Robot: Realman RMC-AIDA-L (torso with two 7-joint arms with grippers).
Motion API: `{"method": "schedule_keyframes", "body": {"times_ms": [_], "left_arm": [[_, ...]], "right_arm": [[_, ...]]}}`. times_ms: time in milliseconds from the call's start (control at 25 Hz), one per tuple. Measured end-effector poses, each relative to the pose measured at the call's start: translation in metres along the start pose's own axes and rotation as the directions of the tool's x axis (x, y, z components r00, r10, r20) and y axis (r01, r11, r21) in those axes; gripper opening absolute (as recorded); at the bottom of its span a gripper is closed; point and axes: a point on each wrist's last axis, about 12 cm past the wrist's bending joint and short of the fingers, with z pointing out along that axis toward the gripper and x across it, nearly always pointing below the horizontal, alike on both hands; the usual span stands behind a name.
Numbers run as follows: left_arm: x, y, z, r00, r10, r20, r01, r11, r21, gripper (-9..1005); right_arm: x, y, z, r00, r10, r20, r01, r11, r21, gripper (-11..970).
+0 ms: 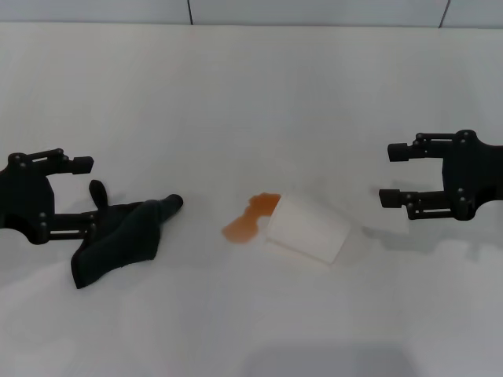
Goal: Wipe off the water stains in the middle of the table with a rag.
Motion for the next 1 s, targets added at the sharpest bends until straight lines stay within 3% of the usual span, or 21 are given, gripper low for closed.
{"method": "schedule_keyframes", "body": {"times_ms": [480,720,1000], "left_arm": [[0.000,-0.001,0.001,1.000,-0.011,0.008,0.011,1.000,0.002,847],[0.000,-0.001,0.001,1.000,-0.013,0.008,0.013,1.000,-0.003,847],[0.000,-0.002,0.004,1.000,-0.012,0.006,0.012,1.000,0.008,846]], "right_arm": [[0.000,-0.001,0.003,0.999,0.034,-0.023,-0.034,0.999,0.007,743],[-0.011,-0.001,0.004,0.996,0.062,-0.064,-0.062,0.998,-0.003,747],[-0.035,-0.005,0.018,0.966,0.065,-0.251,-0.073,0.997,-0.022,751]]}}
